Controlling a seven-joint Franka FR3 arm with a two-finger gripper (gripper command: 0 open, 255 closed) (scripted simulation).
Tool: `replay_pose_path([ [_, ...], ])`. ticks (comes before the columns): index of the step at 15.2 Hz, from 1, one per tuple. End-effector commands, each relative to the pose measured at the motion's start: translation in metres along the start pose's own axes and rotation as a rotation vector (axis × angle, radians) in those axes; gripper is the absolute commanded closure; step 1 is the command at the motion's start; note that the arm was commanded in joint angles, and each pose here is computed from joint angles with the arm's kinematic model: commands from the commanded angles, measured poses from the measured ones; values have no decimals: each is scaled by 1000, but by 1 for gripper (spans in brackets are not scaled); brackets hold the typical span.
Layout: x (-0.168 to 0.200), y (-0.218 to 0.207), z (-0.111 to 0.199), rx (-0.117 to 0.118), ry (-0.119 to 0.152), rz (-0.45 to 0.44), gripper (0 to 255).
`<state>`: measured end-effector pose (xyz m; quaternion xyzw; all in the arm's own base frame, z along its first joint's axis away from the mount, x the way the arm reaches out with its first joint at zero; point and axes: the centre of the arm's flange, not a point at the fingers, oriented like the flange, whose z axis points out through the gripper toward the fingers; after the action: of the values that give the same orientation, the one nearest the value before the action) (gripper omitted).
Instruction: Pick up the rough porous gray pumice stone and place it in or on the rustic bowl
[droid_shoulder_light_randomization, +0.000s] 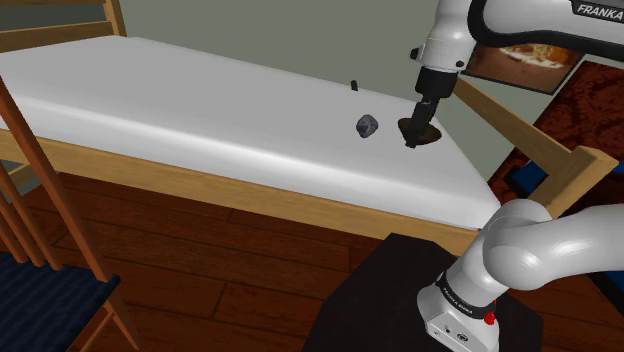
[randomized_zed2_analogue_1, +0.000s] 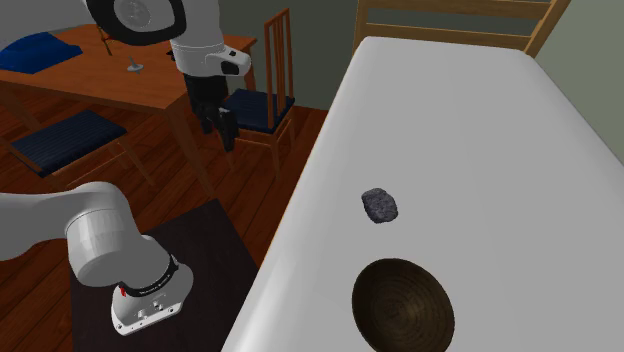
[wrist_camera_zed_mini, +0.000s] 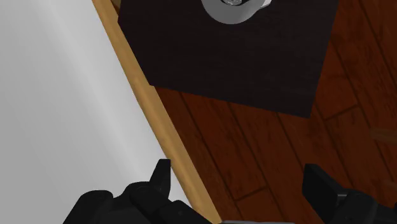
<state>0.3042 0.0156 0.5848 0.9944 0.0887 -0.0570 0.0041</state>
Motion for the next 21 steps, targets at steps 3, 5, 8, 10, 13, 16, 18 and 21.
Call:
replay_pose_path([
  [3, 9, 18, 9, -30, -1, -48, 0],
  [5, 19, 37, 17, -60, -2, -95, 0],
  [8, 36, 64, 29, -105, -4, -166, 0],
  [10, 49, 81, 36, -135, -5, -214, 0],
  [13, 68, 107, 45, -180, -6, -285, 0],
  [16, 90, 131, 54, -224, -8, -357, 0],
  [18, 106, 147, 59, -254, -9, -404, 0],
  [21, 130, 169, 66, -299, -11, -475, 0],
])
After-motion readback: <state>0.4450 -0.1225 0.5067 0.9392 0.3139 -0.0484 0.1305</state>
